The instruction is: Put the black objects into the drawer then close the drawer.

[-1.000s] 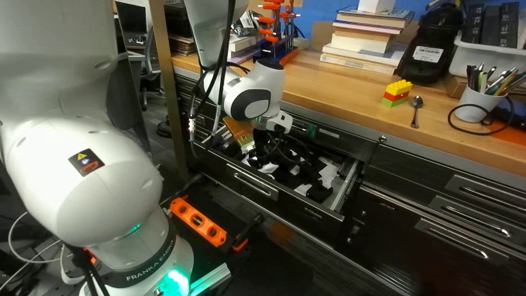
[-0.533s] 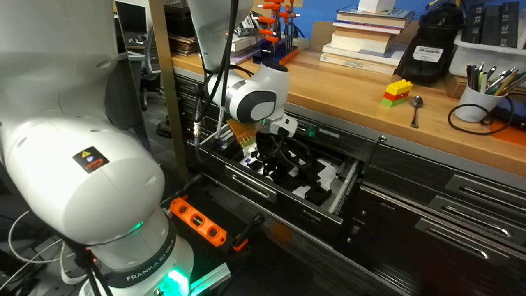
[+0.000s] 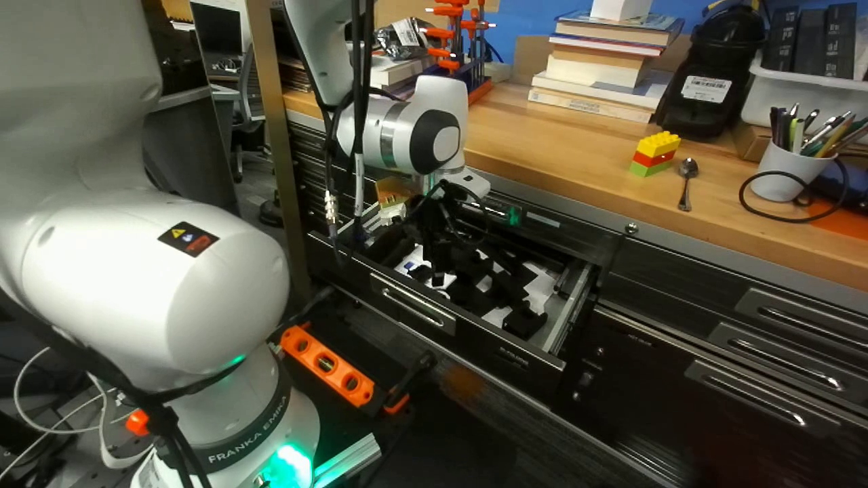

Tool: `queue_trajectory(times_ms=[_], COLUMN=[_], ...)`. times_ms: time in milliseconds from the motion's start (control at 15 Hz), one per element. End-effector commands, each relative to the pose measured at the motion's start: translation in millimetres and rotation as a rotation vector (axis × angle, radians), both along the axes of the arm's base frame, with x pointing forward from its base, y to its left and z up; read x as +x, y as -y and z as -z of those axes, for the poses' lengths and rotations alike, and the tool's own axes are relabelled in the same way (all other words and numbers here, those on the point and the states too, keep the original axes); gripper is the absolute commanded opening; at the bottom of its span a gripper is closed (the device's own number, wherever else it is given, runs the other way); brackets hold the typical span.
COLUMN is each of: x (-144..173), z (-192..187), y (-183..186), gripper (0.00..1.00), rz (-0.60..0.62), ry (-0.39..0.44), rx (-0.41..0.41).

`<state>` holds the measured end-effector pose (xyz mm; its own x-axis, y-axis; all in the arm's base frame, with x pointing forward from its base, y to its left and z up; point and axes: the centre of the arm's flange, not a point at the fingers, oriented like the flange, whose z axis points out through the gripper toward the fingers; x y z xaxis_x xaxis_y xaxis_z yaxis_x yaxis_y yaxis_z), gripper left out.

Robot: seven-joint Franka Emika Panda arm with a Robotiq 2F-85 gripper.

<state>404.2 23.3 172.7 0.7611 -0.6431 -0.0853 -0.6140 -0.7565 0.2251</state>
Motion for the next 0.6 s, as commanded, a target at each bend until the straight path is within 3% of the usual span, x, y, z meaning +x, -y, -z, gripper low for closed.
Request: queue_trajectory(times_ms=[0,333,533], x=[-12,-33,-48], z=[-32,-32,-23], y=[-13,-21,-16], gripper=[1.00,1.00,1.00], rz=[0.103,0.214,0.356], ry=[-0.051,-0.049,-0.048], rx=[-0.034,0.012,-0.033])
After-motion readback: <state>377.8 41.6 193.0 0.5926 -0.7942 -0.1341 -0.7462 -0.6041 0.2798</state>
